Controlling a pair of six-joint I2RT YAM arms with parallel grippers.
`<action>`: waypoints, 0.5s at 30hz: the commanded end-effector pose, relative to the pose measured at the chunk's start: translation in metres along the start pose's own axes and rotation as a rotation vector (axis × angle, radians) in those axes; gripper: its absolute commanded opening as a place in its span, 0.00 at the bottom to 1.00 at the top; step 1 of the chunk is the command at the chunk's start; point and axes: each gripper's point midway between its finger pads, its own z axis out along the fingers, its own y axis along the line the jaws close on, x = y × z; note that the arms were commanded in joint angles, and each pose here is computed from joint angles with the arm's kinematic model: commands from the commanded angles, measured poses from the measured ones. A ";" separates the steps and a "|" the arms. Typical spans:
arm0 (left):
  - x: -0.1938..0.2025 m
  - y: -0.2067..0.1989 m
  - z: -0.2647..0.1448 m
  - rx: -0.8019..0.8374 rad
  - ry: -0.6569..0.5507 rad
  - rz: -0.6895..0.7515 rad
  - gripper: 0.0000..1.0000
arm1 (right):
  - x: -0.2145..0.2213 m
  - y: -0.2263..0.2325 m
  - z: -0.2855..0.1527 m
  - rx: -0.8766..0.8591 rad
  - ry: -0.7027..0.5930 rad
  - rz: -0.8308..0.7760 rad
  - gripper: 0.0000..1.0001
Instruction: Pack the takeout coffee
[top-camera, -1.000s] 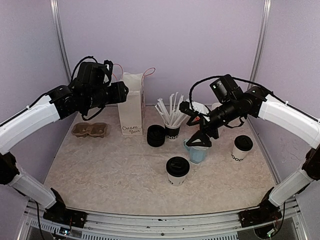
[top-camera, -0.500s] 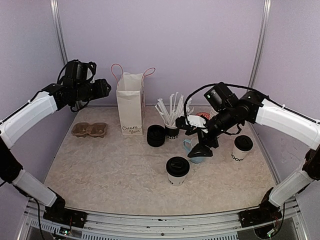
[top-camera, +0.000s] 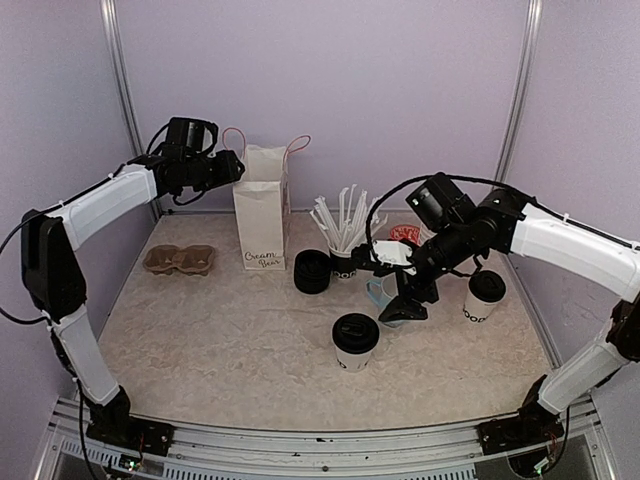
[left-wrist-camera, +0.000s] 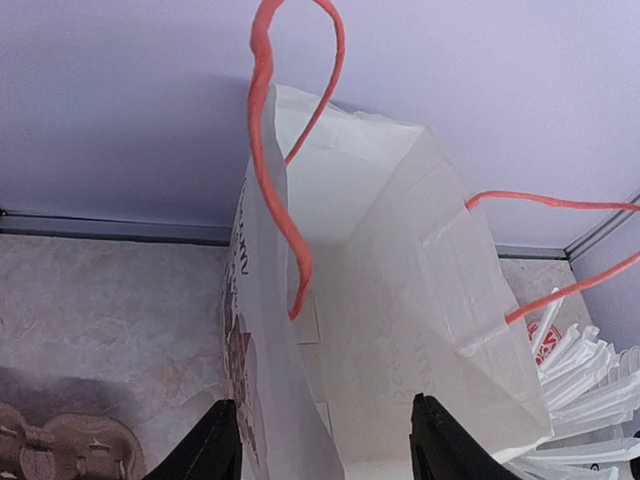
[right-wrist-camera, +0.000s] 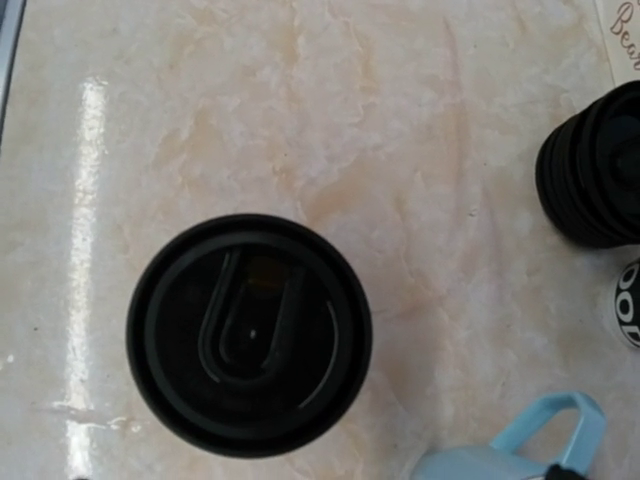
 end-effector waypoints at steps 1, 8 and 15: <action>-0.021 -0.004 0.016 0.041 -0.035 -0.029 0.56 | -0.006 0.010 -0.008 -0.013 -0.029 -0.032 0.90; -0.021 -0.008 0.036 0.081 0.002 -0.049 0.44 | -0.015 0.026 0.020 -0.061 0.034 -0.128 0.99; -0.020 -0.004 0.034 0.069 0.018 -0.054 0.25 | -0.016 0.028 0.060 -0.096 0.106 -0.168 1.00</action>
